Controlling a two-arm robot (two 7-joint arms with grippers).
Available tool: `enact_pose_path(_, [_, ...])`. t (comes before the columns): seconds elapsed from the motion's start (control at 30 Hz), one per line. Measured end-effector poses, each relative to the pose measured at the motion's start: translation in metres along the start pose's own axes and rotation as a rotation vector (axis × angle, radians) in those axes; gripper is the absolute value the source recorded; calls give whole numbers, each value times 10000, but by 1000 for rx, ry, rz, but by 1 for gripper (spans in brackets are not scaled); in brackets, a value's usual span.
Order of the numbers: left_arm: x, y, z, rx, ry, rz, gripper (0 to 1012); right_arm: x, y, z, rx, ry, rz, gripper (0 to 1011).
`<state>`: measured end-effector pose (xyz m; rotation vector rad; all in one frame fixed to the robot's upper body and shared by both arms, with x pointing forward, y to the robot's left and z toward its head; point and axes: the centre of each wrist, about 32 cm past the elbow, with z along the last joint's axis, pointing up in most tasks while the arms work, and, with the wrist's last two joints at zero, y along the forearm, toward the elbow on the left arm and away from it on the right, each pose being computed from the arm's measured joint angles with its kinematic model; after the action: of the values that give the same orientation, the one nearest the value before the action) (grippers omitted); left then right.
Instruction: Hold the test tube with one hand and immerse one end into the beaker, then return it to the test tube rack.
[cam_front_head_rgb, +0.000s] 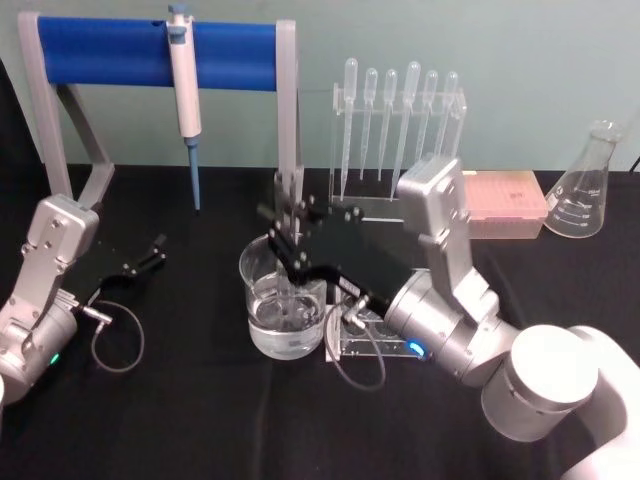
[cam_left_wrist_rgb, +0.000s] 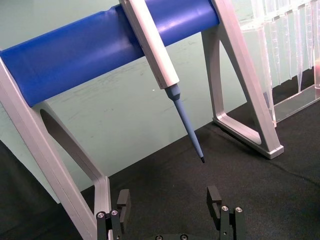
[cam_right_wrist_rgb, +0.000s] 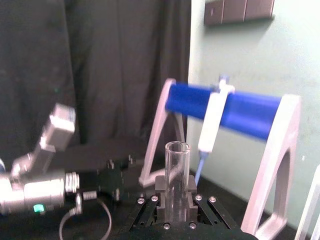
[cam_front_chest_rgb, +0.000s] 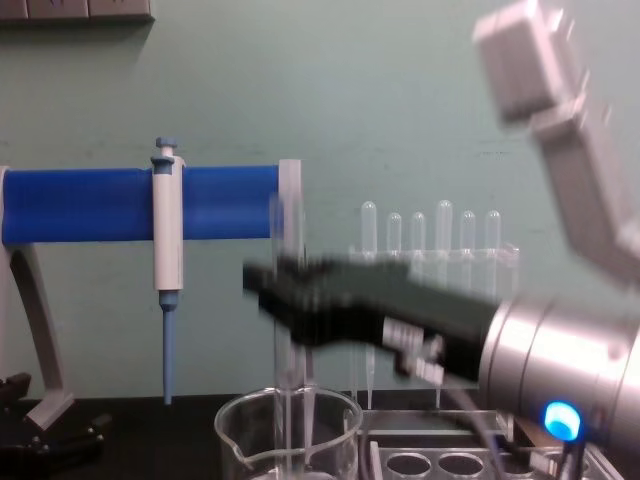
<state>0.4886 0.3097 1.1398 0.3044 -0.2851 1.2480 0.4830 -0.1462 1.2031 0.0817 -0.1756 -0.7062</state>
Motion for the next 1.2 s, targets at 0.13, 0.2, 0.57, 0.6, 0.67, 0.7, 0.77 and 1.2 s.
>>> enact_pose_path(0.13, [0, 0, 0, 0, 0, 0, 1000, 22, -13, 225, 39, -11, -3, 229])
enact_pose_path(0.2, [0, 0, 0, 0, 0, 0, 1000, 39, -25, 324, 56, -17, -5, 229])
enact_pose_path(0.57, [0, 0, 0, 0, 0, 0, 1000, 159, -428, 742, 87, -54, -95, 229])
enact_pose_path(0.6, [0, 0, 0, 0, 0, 0, 1000, 168, -463, 744, 83, -55, -103, 228])
enact_pose_path(0.67, [0, 0, 0, 0, 0, 0, 1000, 190, -563, 725, 67, -55, -123, 229])
enact_pose_path(0.7, [0, 0, 0, 0, 0, 0, 1000, 195, -591, 708, 60, -53, -129, 229])
enact_pose_path(0.77, [0, 0, 0, 0, 0, 0, 1000, 207, -672, 648, 37, -51, -142, 229])
enact_pose_path(1.2, [0, 0, 0, 0, 0, 0, 1000, 232, -808, 255, -56, -39, -176, 229])
